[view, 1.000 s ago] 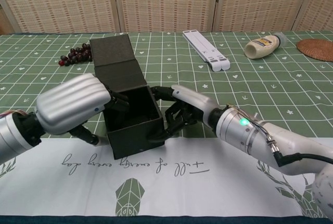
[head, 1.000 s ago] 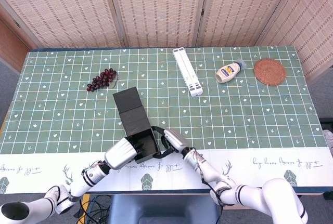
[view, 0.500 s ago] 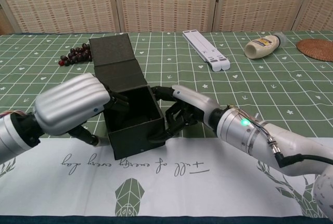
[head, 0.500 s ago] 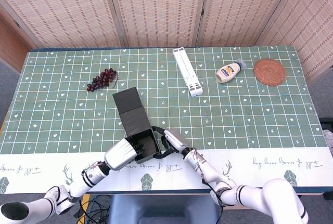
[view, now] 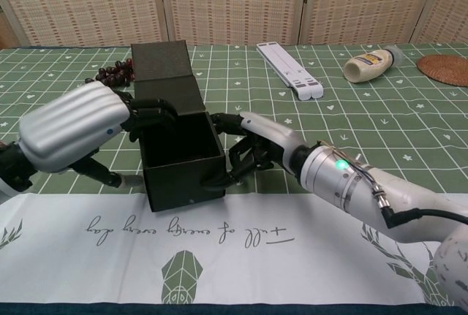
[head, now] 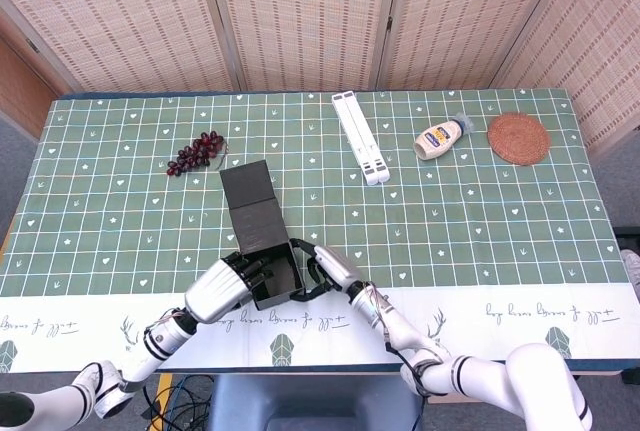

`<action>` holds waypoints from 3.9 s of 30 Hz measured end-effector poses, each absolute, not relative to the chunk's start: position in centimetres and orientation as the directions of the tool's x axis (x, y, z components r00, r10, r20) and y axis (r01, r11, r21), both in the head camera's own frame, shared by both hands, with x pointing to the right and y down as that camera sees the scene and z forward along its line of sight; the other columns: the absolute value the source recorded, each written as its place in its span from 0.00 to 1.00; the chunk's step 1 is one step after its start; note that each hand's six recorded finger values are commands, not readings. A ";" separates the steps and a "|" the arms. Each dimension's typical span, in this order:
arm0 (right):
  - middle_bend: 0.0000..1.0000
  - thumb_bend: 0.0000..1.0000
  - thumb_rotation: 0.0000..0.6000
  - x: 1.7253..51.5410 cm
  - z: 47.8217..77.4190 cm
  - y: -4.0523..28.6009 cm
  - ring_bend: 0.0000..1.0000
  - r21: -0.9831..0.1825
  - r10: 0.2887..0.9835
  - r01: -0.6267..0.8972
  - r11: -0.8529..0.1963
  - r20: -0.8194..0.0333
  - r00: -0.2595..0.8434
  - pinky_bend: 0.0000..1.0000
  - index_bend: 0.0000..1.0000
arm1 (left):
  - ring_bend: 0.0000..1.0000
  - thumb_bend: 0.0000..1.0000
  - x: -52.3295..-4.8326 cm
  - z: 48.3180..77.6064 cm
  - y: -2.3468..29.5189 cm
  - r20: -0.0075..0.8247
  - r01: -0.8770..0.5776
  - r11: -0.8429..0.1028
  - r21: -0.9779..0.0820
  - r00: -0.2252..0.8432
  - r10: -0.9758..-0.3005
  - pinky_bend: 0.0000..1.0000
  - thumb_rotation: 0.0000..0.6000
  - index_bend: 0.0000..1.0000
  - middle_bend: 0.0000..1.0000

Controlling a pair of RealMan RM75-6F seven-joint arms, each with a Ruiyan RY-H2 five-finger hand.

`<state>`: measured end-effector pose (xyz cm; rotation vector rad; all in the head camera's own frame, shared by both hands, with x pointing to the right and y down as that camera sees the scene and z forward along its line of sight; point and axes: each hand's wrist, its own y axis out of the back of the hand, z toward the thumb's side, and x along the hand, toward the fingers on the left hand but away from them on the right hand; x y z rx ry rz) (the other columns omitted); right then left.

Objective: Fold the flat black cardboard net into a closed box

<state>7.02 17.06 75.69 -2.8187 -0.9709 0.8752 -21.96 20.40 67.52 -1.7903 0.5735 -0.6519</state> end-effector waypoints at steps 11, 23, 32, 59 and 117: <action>0.26 0.20 1.00 7.0 75.7 14.9 0.77 -0.227 0.633 0.618 -0.753 -0.508 0.585 1.00 0.18 | 0.38 0.00 -24.6 65.0 19.2 0.162 -0.125 -0.314 -0.941 0.648 -0.744 0.51 1.00 0.26 0.25; 0.01 0.18 1.00 5.3 76.3 15.7 0.67 -0.211 0.603 0.603 -0.770 -0.548 0.579 1.00 0.00 | 0.39 0.00 -28.2 64.2 17.9 0.191 -0.147 -0.314 -0.938 0.536 -0.822 0.51 1.00 0.23 0.23; 0.00 0.15 1.00 6.6 74.9 17.0 0.62 -0.202 0.573 0.572 -0.795 -0.560 0.599 1.00 0.00 | 0.39 0.00 -29.2 64.6 17.8 0.248 -0.232 -0.390 -0.891 0.471 -0.847 0.56 1.00 0.17 0.19; 0.00 0.14 1.00 13.7 62.5 9.2 0.61 -0.409 0.724 0.597 -0.690 -0.390 0.569 1.00 0.00 | 0.40 0.00 -27.2 72.5 18.6 0.644 -0.619 -0.738 -0.269 0.454 -0.616 0.68 1.00 0.00 0.00; 0.05 0.21 1.00 10.7 72.1 8.6 0.61 -0.279 0.684 0.673 -0.685 -0.562 0.464 1.00 0.00 | 0.55 0.00 -23.8 67.2 19.5 0.486 -0.728 -0.682 -0.072 0.572 -0.661 0.74 1.00 0.40 0.37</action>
